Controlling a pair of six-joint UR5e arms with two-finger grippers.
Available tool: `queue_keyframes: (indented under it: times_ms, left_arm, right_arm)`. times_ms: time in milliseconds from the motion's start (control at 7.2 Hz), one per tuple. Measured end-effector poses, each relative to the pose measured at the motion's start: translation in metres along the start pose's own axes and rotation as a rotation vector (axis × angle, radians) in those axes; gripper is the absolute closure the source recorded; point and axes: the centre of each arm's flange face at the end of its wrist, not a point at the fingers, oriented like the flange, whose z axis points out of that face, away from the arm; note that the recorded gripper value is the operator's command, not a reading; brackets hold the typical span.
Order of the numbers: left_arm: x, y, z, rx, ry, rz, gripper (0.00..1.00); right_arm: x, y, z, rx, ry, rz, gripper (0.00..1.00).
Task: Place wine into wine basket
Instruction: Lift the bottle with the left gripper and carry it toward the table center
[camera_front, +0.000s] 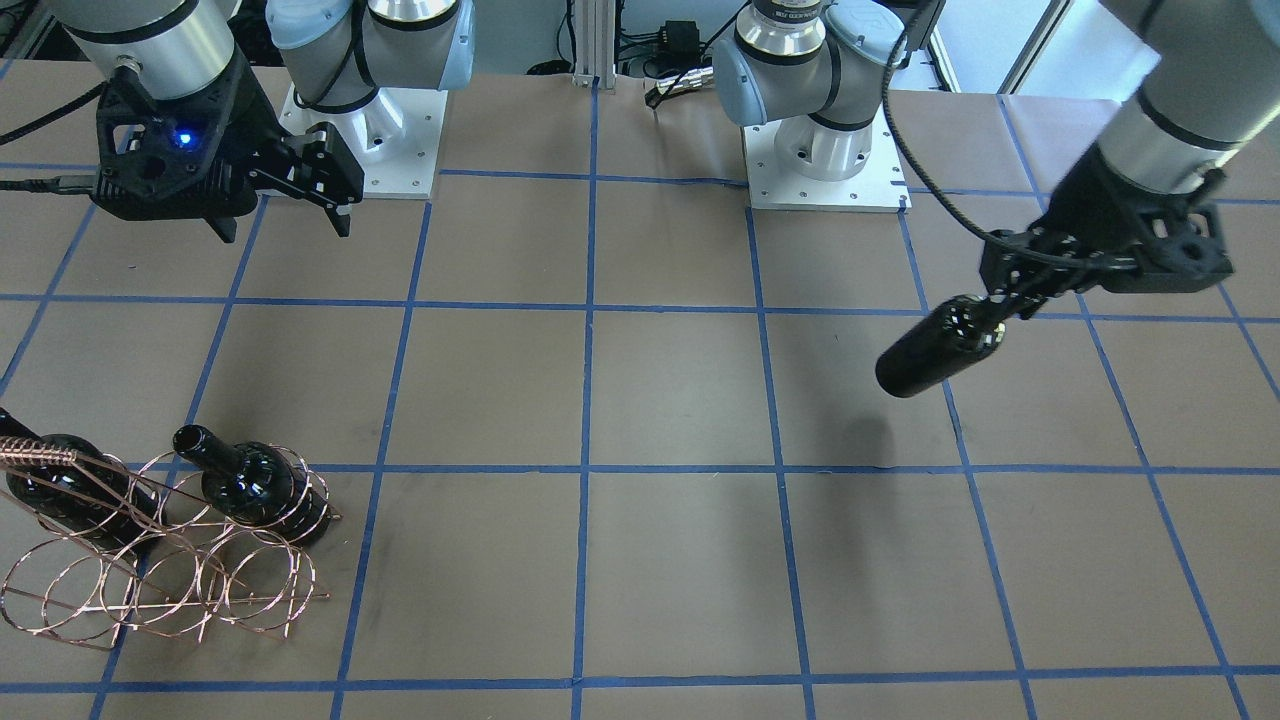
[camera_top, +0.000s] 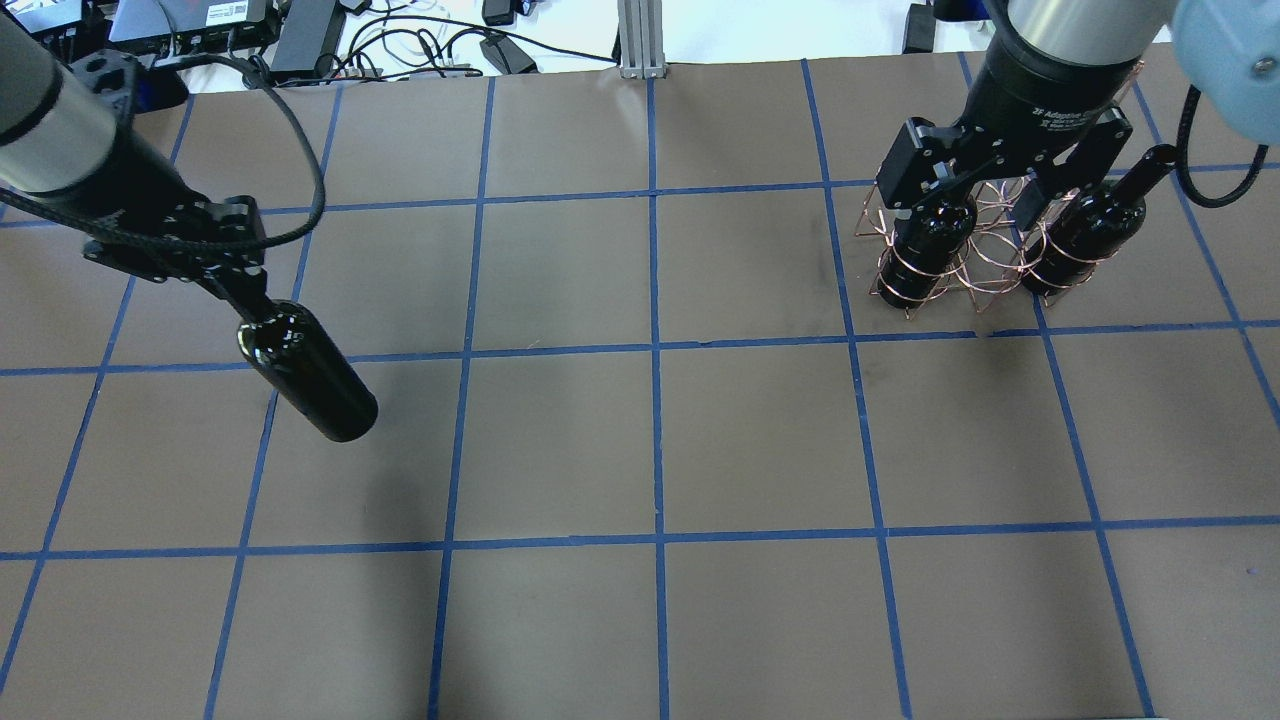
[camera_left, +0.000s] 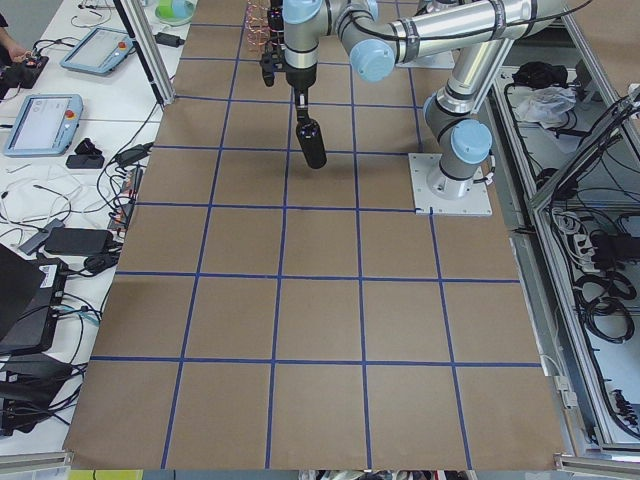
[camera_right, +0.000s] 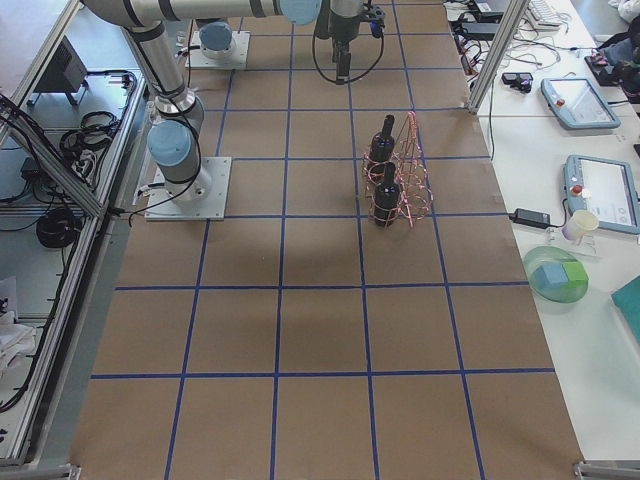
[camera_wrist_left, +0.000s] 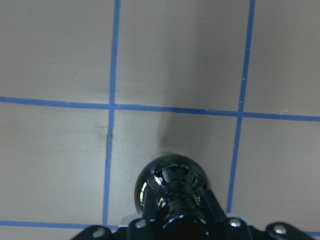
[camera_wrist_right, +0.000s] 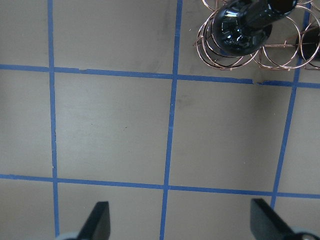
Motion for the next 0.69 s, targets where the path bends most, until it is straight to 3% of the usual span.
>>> queue_keyframes:
  times_ms: [278,694]
  left_arm:
    - [0.078,0.041,0.015,-0.02,-0.036,-0.05,1.0]
    - [0.128,0.069,0.025,-0.012,-0.078,-0.172,1.0]
  right_arm:
    - [0.0,0.0,0.0,0.001,0.001,0.002,0.0]
    - [0.0,0.0,0.0,0.001,0.0,0.003,0.0]
